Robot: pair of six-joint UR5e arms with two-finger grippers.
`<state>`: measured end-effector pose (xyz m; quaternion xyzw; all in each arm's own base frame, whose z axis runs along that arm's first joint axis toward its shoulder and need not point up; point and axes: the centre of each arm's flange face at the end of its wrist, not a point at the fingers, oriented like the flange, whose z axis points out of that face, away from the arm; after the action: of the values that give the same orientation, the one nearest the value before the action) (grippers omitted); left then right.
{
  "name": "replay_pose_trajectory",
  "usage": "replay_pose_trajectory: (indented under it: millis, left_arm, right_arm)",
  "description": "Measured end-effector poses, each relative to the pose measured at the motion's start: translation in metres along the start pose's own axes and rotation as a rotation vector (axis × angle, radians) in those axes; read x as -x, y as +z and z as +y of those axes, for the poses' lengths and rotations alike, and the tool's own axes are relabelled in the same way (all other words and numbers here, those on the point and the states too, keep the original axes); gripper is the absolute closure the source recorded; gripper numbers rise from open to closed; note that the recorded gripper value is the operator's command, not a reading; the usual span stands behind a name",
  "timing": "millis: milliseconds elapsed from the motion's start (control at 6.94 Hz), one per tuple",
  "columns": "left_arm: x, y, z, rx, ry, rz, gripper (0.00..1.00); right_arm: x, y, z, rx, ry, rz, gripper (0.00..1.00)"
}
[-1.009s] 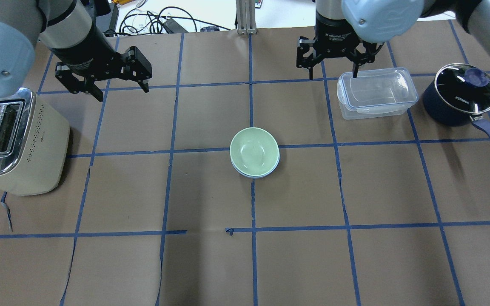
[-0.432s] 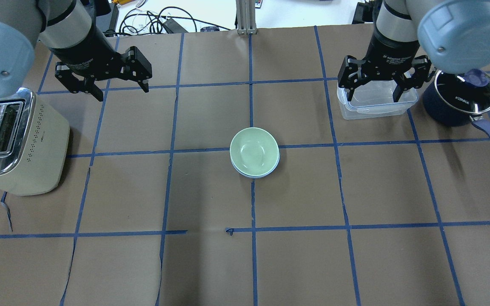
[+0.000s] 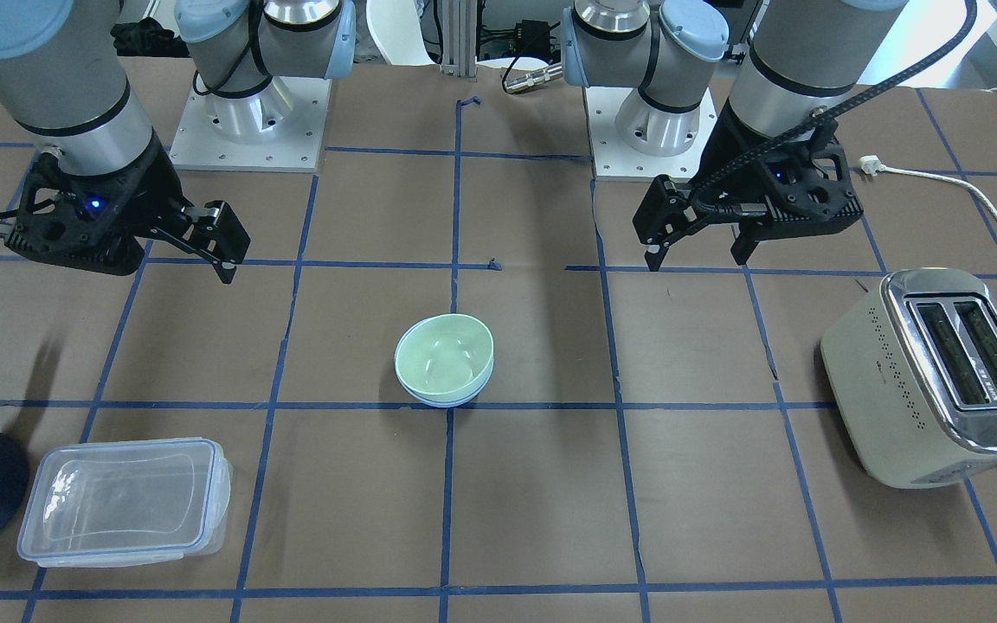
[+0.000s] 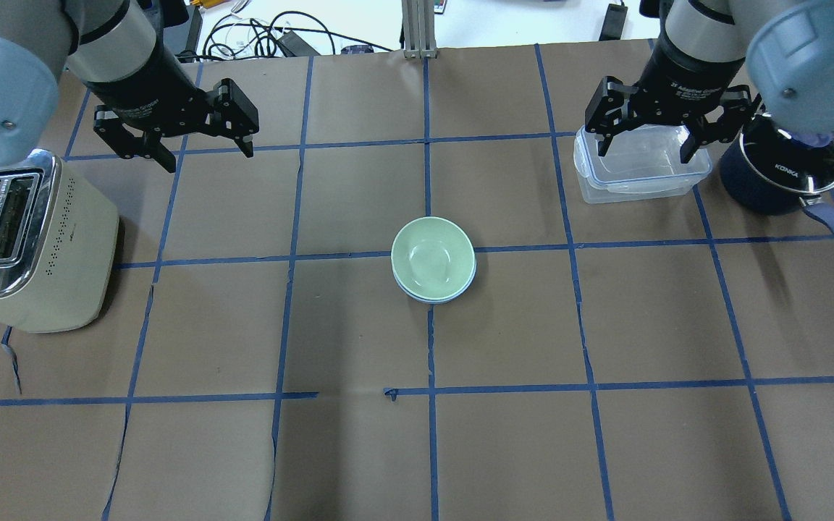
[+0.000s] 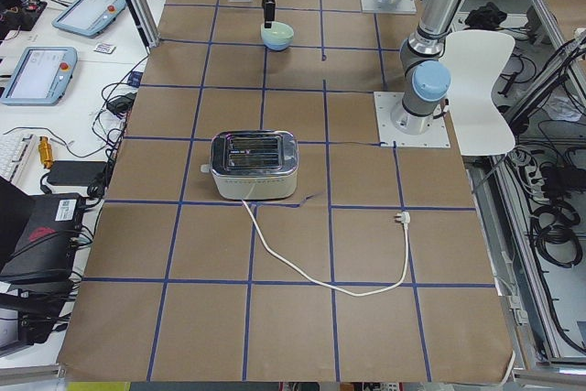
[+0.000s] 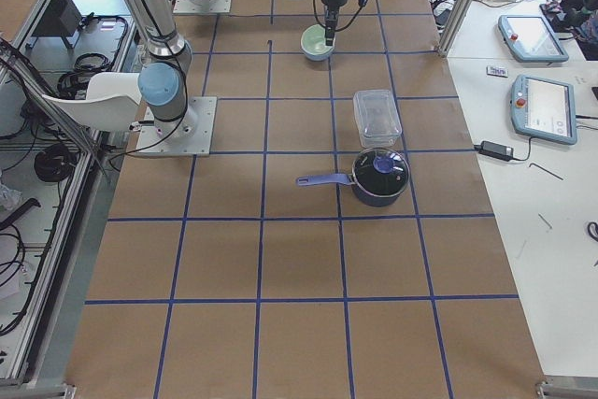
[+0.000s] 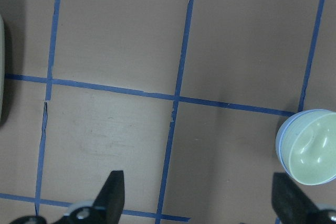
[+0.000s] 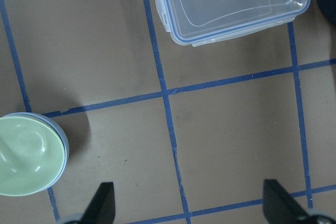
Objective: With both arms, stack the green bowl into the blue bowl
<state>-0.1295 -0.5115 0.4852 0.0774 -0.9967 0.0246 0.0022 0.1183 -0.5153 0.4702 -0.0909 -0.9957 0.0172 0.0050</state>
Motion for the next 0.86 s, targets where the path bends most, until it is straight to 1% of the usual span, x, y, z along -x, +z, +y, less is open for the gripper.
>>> replay_pose_trajectory:
  millis: [144, 432, 577, 721, 865]
  left_arm:
    - [0.0, 0.0, 0.0, 0.001, 0.0, 0.0, 0.0]
    - [0.0, 0.001, 0.0, 0.002, -0.001, 0.0, 0.0]
    - [0.0, 0.001, 0.0, 0.002, -0.001, 0.001, 0.0]
    - [0.0, 0.001, 0.0, 0.002, -0.001, 0.001, 0.0]
    - [0.0, 0.001, 0.0, 0.003, -0.001, 0.001, 0.0]
  right_arm:
    - [-0.001, -0.009, 0.009, -0.003, 0.005, -0.01, 0.0]
    - [-0.003, -0.019, 0.025, 0.011, -0.009, -0.014, 0.0]
    - [-0.004, -0.021, 0.031, 0.028, -0.012, -0.011, 0.0]
    - [-0.005, -0.022, 0.039, 0.066, -0.016, -0.002, 0.0]
    - [-0.006, -0.022, 0.043, 0.093, -0.022, 0.005, 0.0]
